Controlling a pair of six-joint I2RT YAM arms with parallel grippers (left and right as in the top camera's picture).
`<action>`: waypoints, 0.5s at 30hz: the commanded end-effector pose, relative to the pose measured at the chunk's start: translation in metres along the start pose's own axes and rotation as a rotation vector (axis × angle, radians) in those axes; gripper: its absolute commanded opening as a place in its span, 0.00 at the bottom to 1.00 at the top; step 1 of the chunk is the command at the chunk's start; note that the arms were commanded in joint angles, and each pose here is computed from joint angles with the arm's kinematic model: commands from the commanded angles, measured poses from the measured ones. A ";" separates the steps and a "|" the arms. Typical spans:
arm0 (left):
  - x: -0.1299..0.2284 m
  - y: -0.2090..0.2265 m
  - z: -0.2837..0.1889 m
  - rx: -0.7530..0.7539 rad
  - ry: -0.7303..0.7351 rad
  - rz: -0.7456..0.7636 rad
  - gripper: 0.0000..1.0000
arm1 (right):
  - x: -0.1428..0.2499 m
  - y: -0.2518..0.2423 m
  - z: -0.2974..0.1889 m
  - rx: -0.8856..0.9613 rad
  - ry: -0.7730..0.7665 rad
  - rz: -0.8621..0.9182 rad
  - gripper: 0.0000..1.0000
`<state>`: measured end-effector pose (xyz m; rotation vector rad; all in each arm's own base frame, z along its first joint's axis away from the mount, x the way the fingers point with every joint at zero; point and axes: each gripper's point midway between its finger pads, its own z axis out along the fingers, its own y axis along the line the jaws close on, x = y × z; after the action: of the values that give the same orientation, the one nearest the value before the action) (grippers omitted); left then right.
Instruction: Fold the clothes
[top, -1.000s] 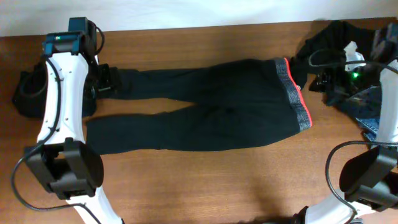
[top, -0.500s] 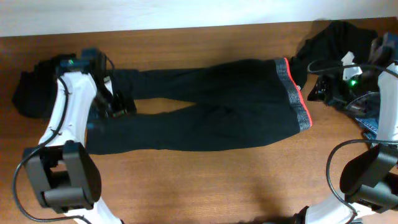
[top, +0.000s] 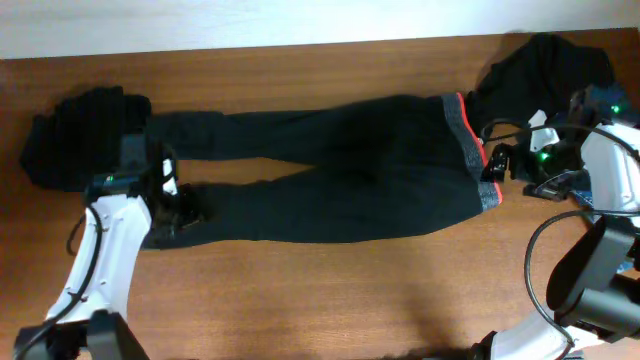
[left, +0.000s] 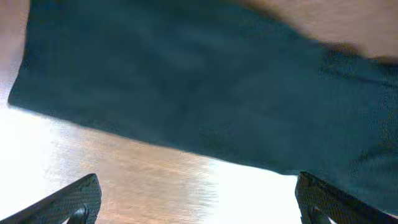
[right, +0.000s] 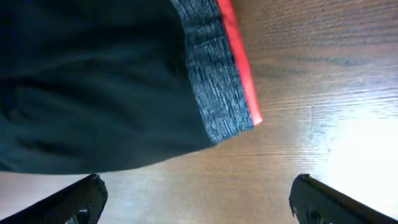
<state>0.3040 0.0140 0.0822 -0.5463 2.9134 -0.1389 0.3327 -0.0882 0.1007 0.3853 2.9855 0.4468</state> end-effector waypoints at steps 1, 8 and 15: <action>0.008 0.026 0.017 -0.019 0.009 -0.080 0.99 | 0.000 0.003 -0.003 0.008 -0.018 -0.014 1.00; 0.000 0.052 0.013 0.013 -0.007 -0.148 0.99 | -0.011 0.003 0.014 -0.018 -0.075 -0.036 1.00; -0.003 0.059 0.011 0.077 -0.013 -0.136 1.00 | -0.022 0.011 0.027 -0.083 -0.145 -0.127 1.00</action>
<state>0.2848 0.0745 0.0606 -0.8192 2.8504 -0.2017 0.3589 -0.0884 0.0766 0.3020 2.8578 0.4418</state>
